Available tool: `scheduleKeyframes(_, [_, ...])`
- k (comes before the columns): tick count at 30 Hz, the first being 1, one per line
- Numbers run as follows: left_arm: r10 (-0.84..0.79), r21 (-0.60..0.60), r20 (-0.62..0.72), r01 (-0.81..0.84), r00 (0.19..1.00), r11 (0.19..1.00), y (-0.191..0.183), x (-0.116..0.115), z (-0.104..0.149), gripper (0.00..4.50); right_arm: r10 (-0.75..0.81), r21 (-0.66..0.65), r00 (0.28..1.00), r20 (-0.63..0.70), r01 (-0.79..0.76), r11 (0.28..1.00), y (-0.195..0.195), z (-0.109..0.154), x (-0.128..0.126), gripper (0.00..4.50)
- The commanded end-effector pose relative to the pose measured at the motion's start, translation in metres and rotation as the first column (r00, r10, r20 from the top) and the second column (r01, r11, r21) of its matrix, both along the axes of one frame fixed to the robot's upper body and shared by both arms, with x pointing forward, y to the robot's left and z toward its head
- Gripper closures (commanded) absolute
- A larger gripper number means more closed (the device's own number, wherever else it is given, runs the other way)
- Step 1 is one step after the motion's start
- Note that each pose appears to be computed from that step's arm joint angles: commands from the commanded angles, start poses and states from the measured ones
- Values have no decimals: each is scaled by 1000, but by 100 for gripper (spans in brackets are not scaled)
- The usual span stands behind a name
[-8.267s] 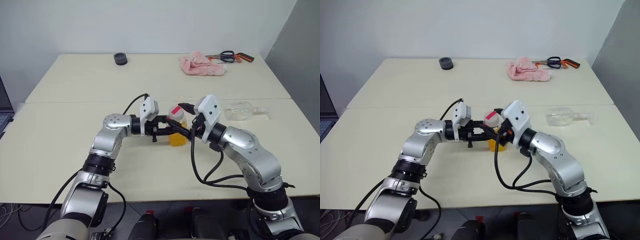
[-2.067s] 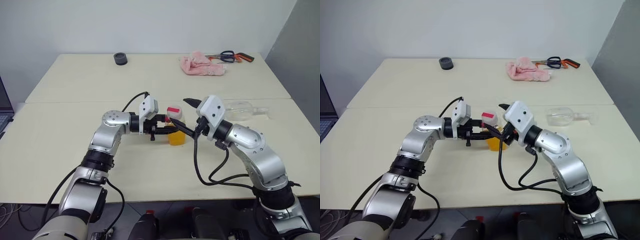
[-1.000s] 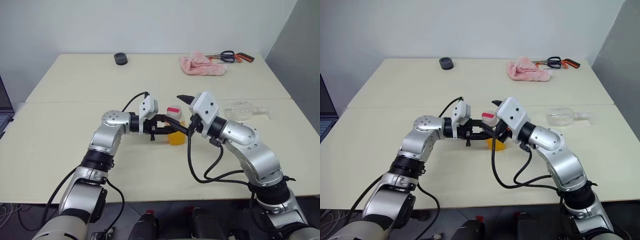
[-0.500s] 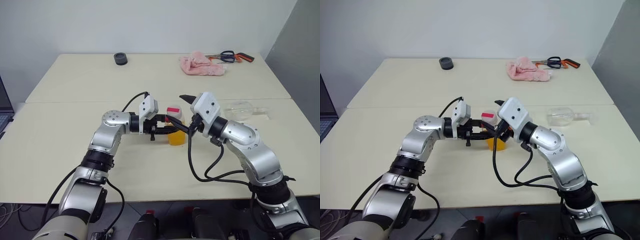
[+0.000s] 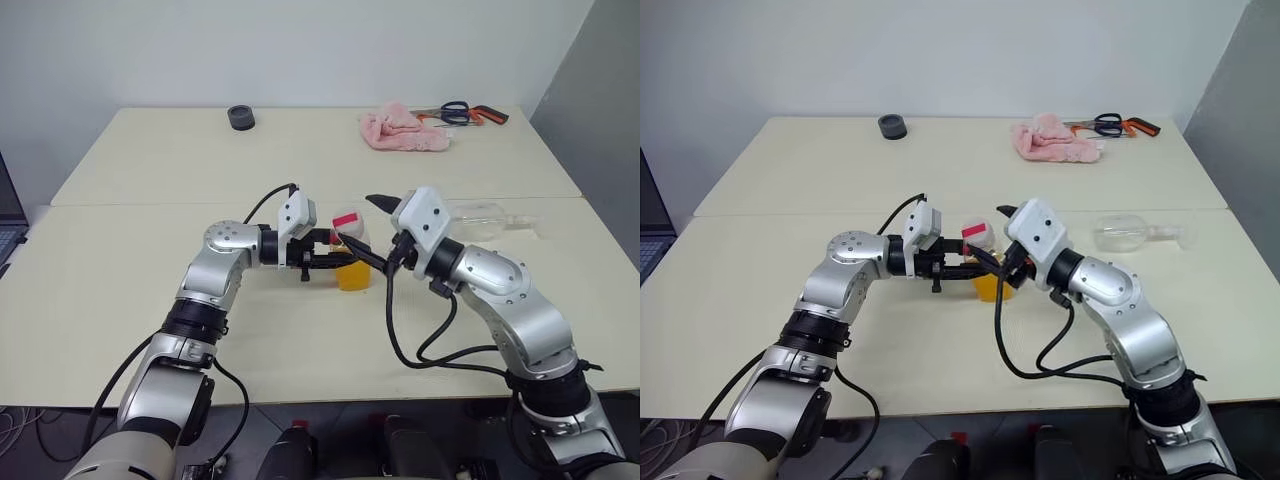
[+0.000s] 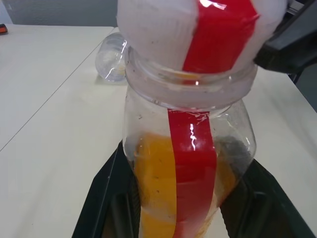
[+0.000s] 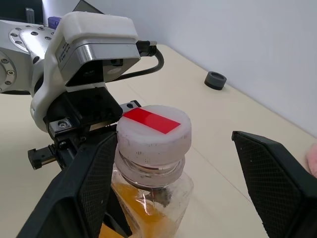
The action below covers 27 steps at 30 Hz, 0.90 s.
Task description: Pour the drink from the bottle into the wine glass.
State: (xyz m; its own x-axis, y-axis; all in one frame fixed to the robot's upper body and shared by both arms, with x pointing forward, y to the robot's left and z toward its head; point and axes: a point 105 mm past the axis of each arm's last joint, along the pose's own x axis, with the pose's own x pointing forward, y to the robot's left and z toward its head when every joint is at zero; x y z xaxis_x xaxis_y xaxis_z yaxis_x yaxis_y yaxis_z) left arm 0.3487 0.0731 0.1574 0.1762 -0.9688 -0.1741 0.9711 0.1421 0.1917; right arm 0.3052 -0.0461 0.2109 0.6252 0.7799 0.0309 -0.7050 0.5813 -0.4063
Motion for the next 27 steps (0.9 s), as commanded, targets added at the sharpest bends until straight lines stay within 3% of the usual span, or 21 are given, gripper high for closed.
scheduleKeyframes(1, [-2, 1, 40, 2, 999, 1000, 3, 1, 9, 285, 14, 37, 999, 48, -16, 999, -1, 16, -8, 60])
scheduleKeyframes(15, [9, -1, 43, -9, 999, 1000, 6, 1, 10, 285, 102, 129, 995, 6, -102, 986, -1, 29, -24, 60])
scheduleKeyframes(27, [-15, -8, 42, 15, 999, 1000, 4, -1, 14, 285, 131, 89, 988, -85, -124, 988, -9, 18, -30, 60])
